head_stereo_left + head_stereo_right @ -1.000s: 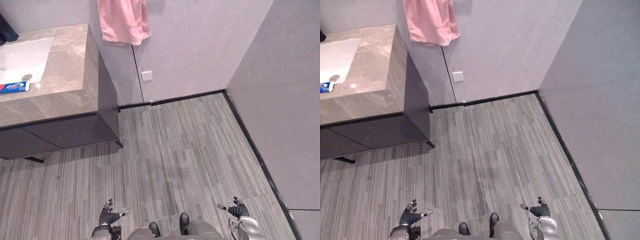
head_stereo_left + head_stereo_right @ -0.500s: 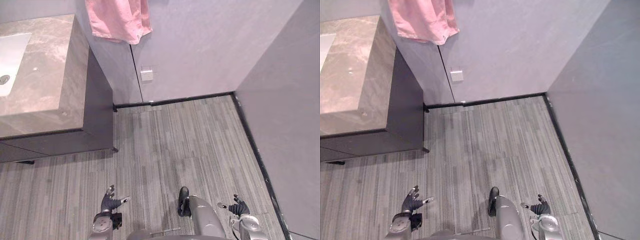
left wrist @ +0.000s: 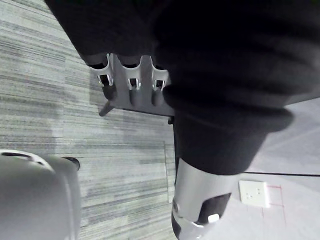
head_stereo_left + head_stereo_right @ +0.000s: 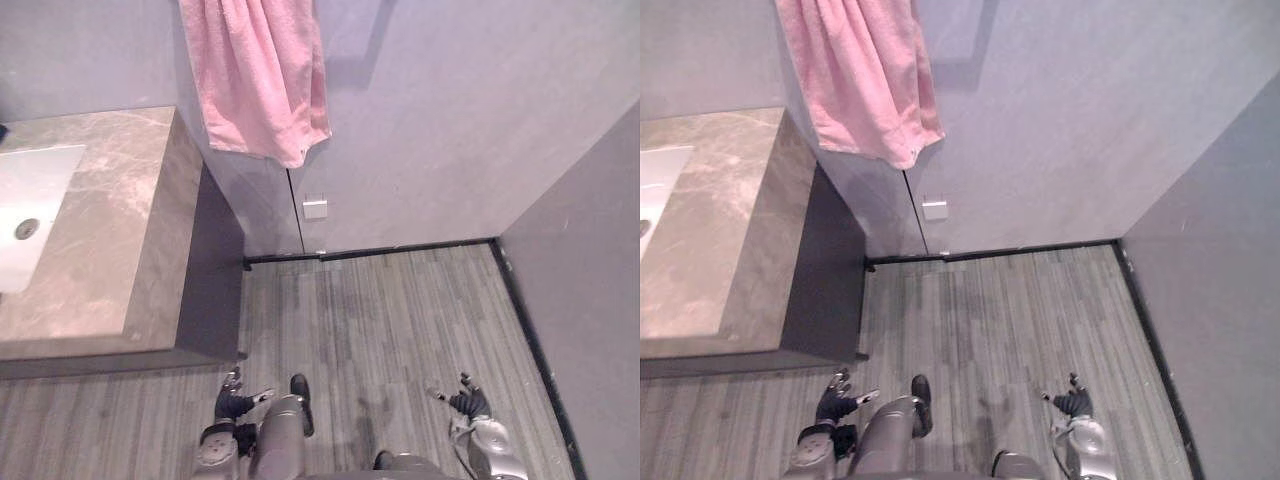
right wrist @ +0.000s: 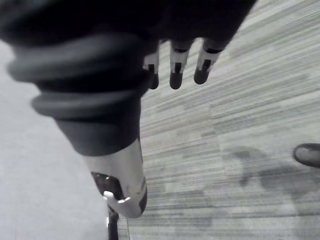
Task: Organize washtable
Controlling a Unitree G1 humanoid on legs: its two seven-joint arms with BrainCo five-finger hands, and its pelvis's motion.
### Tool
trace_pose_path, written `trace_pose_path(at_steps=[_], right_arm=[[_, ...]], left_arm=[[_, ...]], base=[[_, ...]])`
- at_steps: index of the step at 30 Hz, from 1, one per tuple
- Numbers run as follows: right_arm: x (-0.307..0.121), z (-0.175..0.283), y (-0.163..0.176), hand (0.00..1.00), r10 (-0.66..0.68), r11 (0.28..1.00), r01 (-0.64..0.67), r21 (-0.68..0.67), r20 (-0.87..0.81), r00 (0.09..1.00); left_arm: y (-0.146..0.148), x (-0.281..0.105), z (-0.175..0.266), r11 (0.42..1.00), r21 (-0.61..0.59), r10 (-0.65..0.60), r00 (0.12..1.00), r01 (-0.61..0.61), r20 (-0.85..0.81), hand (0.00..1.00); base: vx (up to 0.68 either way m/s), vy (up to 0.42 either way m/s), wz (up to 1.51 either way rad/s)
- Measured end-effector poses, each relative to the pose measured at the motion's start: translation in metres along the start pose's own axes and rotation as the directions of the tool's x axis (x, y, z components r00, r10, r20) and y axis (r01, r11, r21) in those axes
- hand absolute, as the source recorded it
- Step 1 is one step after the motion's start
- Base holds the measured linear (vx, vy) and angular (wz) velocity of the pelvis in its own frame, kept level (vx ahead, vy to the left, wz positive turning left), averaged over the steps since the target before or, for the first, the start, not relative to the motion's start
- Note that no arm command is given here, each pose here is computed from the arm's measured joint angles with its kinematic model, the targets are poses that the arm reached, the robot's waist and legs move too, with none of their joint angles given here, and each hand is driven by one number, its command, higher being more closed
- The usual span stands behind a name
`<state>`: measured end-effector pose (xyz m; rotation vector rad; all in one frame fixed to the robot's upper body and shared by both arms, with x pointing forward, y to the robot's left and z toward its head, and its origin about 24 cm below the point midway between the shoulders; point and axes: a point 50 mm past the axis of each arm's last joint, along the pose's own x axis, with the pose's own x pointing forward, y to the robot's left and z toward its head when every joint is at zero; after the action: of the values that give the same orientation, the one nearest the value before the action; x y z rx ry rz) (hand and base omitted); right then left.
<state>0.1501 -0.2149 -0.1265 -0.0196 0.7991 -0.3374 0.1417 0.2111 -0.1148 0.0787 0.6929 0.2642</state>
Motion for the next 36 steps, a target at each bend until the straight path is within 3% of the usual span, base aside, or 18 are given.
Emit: trace_pose_path(at_steps=[8,12,22,36], right_arm=[[-0.004,-0.011,0.015,0.0,0.046,0.999,-0.046,-0.013,-0.038,0.998],[-0.009,-0.03,-0.003,0.0,-0.003,1.0,0.0,-0.024,-0.103,0.995],[-0.009,-0.011,0.007,0.0,0.001,0.991,0.001,0.13,-0.017,1.0],[-0.018,-0.042,0.005,0.0,-0.014,0.991,0.031,0.129,-0.135,0.991]], left_arm=[[0.003,0.0,0.0,1.0,0.0,0.006,1.0,-0.006,-0.003,0.0],[-0.009,0.003,0.001,0.999,-0.04,-0.008,1.0,0.007,-0.014,0.0],[-0.031,-0.002,0.001,0.992,-0.121,-0.04,0.999,0.039,-0.009,0.0],[-0.021,-0.003,-0.014,0.997,-0.068,-0.034,0.997,0.029,-0.072,0.0]], base=[[0.4,-0.013,0.15],[0.47,-0.186,0.59],[0.3,-0.141,0.21],[0.11,0.074,-0.19]])
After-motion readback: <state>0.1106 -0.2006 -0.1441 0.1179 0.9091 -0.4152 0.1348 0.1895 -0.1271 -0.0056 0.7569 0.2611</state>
